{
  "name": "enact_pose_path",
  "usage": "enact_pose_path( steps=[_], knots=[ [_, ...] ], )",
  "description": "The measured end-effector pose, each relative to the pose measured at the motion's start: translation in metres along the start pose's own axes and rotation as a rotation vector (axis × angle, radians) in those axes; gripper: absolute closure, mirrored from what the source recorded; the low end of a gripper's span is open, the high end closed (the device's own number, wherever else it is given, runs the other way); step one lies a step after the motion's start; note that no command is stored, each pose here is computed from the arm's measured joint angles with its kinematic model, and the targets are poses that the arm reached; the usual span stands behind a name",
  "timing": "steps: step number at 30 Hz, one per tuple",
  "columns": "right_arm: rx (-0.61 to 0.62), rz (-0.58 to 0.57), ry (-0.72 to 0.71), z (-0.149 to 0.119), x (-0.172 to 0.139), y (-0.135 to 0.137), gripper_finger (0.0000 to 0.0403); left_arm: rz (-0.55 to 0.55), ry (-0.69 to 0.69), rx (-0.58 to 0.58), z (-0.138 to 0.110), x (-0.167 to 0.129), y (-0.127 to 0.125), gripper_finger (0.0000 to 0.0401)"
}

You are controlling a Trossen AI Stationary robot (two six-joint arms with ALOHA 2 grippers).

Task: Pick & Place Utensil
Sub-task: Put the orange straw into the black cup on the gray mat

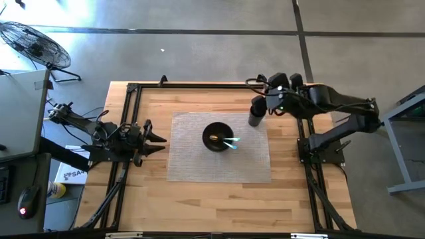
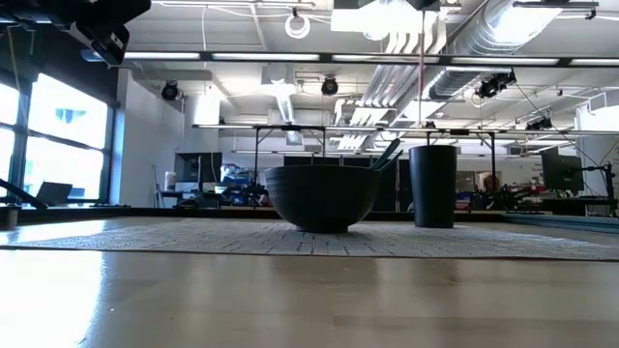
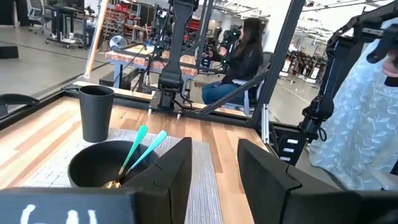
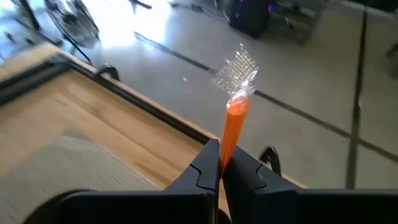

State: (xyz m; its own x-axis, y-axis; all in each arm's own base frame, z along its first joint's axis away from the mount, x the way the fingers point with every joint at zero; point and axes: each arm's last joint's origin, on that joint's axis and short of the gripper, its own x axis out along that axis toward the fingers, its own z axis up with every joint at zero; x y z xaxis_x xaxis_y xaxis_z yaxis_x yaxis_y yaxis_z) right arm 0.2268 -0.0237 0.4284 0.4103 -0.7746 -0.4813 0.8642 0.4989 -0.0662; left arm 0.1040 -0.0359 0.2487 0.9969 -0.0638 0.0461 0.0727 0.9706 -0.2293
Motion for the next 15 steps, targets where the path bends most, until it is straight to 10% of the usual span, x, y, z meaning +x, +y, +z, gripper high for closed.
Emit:
enact_pose_path(
  steps=[15],
  knots=[
    [0.078, -0.094, 0.160, -0.058, 0.061, 0.003, 0.0389, 0.000, 0.002, 0.001, 0.000, 0.000, 0.000, 0.0272]
  ],
)
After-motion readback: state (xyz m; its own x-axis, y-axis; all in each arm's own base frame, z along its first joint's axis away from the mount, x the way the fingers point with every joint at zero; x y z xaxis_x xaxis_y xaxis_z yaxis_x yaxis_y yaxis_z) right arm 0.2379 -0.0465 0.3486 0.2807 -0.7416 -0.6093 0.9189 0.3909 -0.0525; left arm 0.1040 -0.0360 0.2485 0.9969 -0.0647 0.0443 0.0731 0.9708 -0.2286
